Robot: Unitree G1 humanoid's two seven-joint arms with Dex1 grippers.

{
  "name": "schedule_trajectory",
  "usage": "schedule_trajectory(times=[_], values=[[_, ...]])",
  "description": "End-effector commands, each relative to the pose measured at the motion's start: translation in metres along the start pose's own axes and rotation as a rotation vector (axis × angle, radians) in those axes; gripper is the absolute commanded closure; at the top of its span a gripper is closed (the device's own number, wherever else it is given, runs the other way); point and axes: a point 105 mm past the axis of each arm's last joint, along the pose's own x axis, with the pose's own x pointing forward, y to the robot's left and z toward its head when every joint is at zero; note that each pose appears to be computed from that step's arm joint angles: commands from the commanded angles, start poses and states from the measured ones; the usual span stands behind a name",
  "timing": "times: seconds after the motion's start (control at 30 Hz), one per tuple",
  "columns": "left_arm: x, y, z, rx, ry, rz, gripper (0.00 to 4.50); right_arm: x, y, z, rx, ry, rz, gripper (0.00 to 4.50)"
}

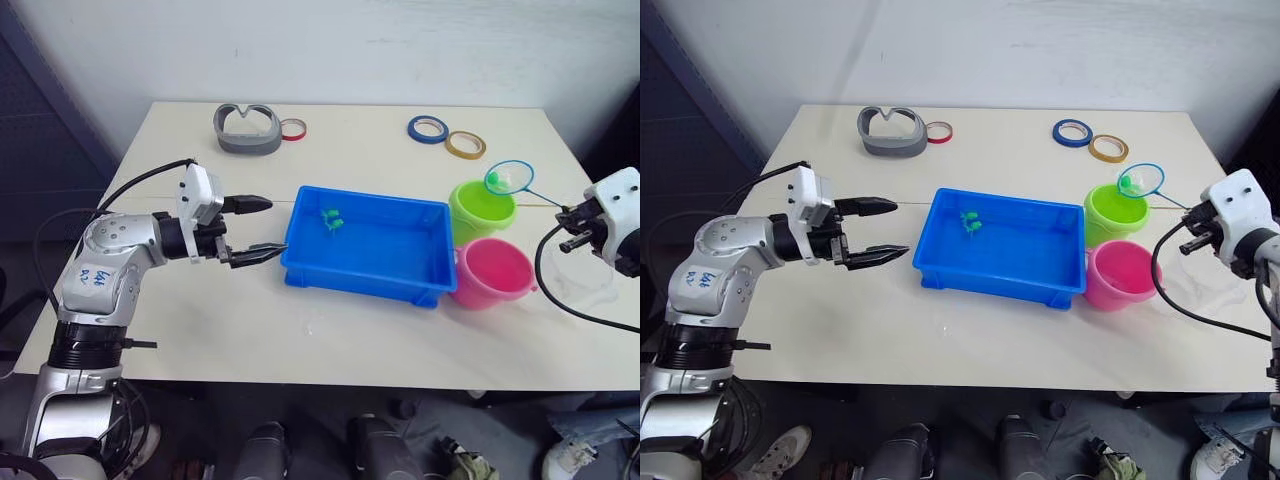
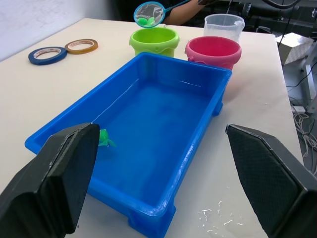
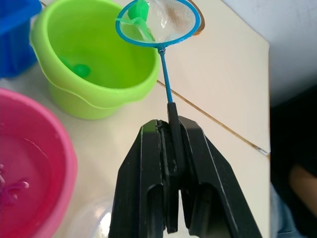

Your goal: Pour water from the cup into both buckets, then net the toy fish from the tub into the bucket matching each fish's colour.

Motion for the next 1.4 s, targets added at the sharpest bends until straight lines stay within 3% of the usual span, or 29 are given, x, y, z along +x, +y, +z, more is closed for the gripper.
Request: schedule_trajectory(times=[0.03, 0.47, 0.83, 1.4], values=[[-0.001, 0.001, 0.009, 0.038, -0.019, 0.001, 0.04, -0.007, -0.012, 0.015, -0.155, -0.031, -0.047, 4.50], [0.000, 0.002, 0.009, 0.037, -0.015, -0.008, 0.04, -0.017, -0.003, 0.026, -0.941, -0.031, -0.142, 4.50], [0.000, 0.003, 0.010, 0.039, -0.012, -0.017, 0.04, -0.018, 0.004, 0.027, -1.383, -0.066, -0.226, 4.50], [0.001, 0.004, 0.011, 0.041, -0.014, -0.018, 0.04, -0.023, 0.012, 0.034, -1.632, -0.149, -0.323, 4.50]])
